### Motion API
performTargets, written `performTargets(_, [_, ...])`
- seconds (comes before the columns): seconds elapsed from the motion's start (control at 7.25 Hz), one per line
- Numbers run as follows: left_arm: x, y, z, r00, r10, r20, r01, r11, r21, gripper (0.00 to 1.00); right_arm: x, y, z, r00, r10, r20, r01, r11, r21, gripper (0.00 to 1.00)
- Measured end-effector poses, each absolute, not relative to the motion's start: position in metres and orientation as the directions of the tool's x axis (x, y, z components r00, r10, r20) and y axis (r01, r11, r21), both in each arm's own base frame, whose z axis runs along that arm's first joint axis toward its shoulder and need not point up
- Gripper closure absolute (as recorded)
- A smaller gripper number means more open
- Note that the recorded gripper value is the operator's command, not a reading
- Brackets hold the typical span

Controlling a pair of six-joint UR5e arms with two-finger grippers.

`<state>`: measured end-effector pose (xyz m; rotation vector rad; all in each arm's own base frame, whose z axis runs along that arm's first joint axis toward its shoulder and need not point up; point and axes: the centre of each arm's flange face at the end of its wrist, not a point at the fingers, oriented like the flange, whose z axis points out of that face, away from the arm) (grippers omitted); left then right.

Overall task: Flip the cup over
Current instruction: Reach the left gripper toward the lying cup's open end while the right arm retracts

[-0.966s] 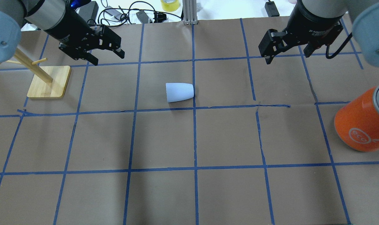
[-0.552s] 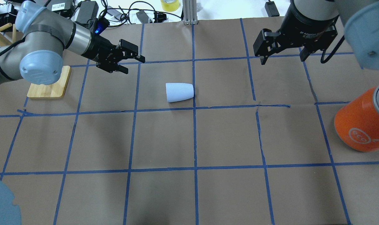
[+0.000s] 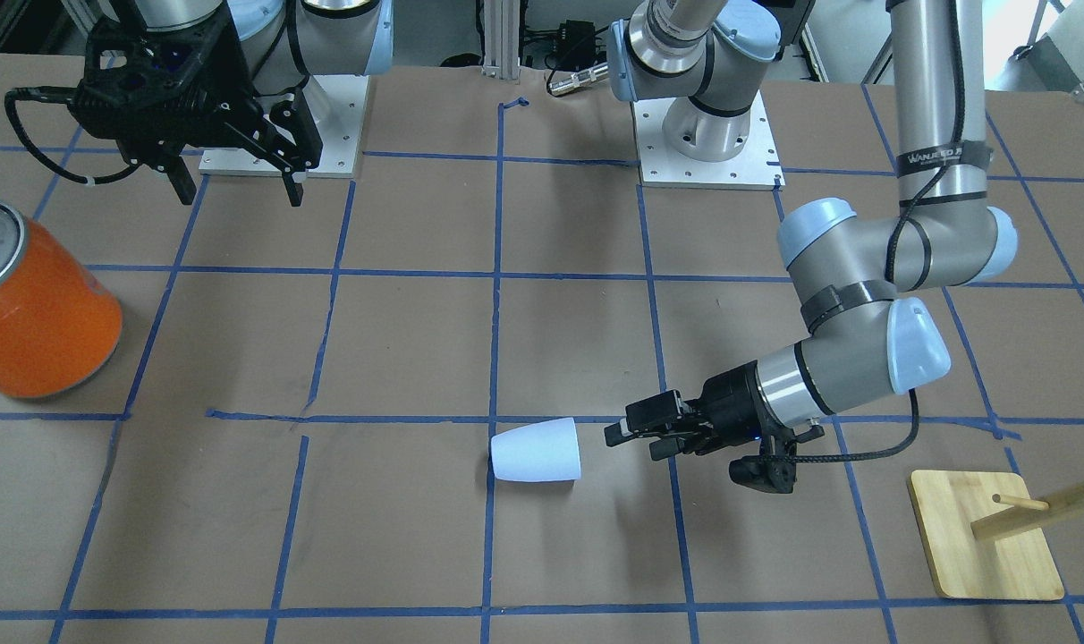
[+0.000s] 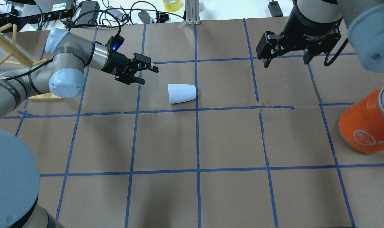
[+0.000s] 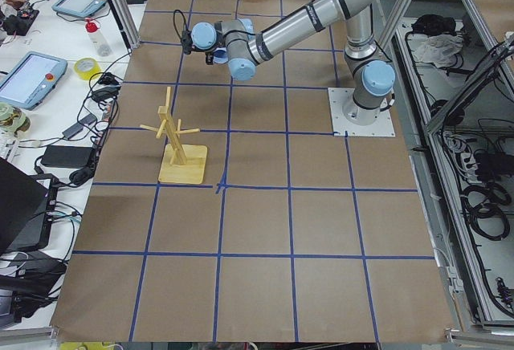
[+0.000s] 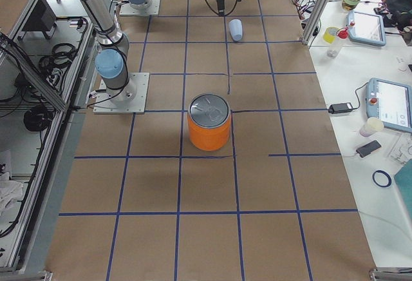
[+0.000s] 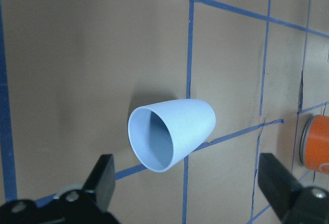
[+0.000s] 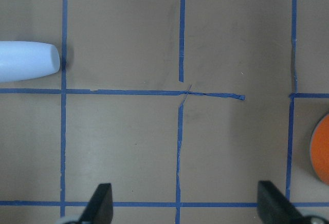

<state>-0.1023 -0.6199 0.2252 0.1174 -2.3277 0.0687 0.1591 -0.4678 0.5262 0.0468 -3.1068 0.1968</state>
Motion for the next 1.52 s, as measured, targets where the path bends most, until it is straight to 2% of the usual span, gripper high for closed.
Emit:
performTargets(0.69, [-0.152,-0.614,0.185,-0.610,-0.183,0.771,-0.176,0.980,0.094,0.02,0.159,-0.467,0.526,-0.999,-0.028,0.033,-0.032,0.992,-0.125,0.00])
performTargets(0.97, [-0.165,-0.613,0.181,-0.603,-0.216,0.768,-0.196,0.973,0.120,0.17,0.159,-0.467,0.526,-0.999,-0.029,0.033,-0.033,0.992,-0.125,0.00])
performTargets(1.1, [-0.169,-0.614,0.181,-0.601,-0.212,0.770,-0.202,0.973,0.111,0.41,0.159,-0.467,0.526,-0.999,-0.029,0.033,-0.033,0.992,-0.125,0.00])
performTargets(1.24, [-0.170,-0.614,0.180,-0.600,-0.211,0.771,-0.205,0.973,0.107,0.60,0.159,-0.467,0.526,-0.999,-0.029,0.033,-0.033,0.992,-0.125,0.00])
performTargets(1.38, [-0.171,-0.614,0.179,-0.596,-0.235,0.768,-0.221,0.967,0.124,0.70,0.158,-0.467,0.526,-0.999,-0.029,0.033,-0.032,0.992,-0.124,0.00])
performTargets(1.52, [-0.172,-0.615,0.179,-0.589,-0.270,0.762,-0.247,0.958,0.148,0.92,0.158,-0.467,0.526,-0.999,-0.028,0.033,-0.032,0.992,-0.124,0.00])
